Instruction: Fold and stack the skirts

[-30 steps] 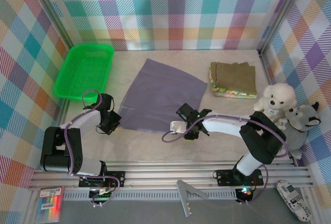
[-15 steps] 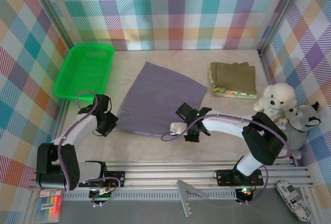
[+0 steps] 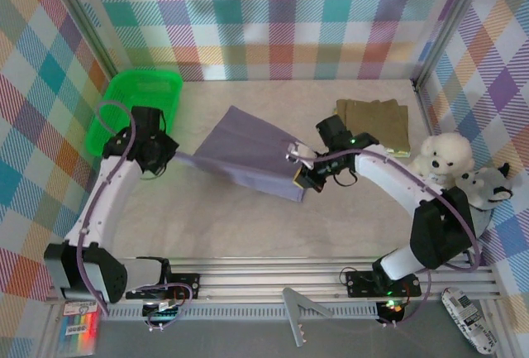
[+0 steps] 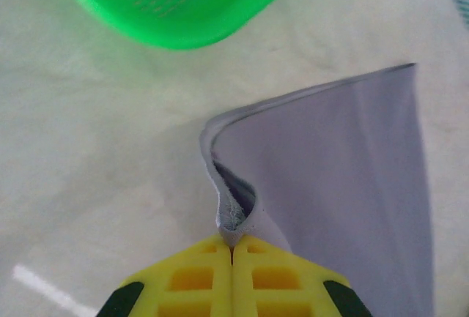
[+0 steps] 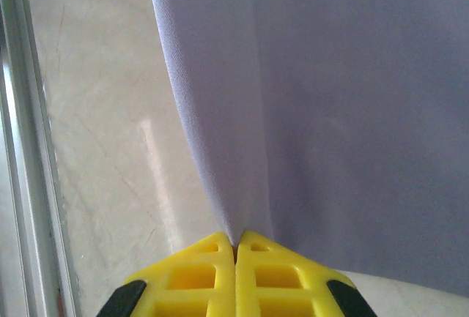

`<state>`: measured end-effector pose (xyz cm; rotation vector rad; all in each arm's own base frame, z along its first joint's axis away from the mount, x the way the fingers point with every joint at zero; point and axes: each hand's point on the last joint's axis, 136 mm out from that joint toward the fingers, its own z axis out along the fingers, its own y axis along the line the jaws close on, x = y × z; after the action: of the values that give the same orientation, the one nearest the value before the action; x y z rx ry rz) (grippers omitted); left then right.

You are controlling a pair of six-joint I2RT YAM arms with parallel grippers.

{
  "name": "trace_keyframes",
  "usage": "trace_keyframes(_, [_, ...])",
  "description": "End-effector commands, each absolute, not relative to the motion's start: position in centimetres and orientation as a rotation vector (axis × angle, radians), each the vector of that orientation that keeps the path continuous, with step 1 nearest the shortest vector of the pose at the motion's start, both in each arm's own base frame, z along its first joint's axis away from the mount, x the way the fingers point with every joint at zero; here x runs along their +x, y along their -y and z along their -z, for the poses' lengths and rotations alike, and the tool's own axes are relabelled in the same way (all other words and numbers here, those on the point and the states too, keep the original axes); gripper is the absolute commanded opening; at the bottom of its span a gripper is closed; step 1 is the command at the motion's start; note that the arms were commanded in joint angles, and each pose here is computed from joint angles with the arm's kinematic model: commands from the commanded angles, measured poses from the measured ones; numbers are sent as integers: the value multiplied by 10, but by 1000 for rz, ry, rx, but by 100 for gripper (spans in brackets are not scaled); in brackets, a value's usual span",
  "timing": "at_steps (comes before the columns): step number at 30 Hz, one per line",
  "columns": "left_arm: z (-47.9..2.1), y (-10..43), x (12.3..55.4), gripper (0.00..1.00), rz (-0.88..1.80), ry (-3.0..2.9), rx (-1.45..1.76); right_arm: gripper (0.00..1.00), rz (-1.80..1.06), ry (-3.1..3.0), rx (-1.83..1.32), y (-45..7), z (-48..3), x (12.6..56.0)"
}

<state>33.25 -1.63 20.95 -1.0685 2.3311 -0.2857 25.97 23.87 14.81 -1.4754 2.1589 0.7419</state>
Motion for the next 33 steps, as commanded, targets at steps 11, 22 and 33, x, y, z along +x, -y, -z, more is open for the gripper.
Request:
trace_keyframes(11, [-224,93,481,0,247,-2442,-665,0,-878,-2357,-1285,-189,-112,343])
trace_keyframes(22, [-144,110,541,0,143,-2547,-675,0,-770,-2533,-1211,-174,-63,387])
trace_keyframes(33, [-145,131,548,85,262,-2587,-625,49,-553,-2636,-765,-162,-92,413])
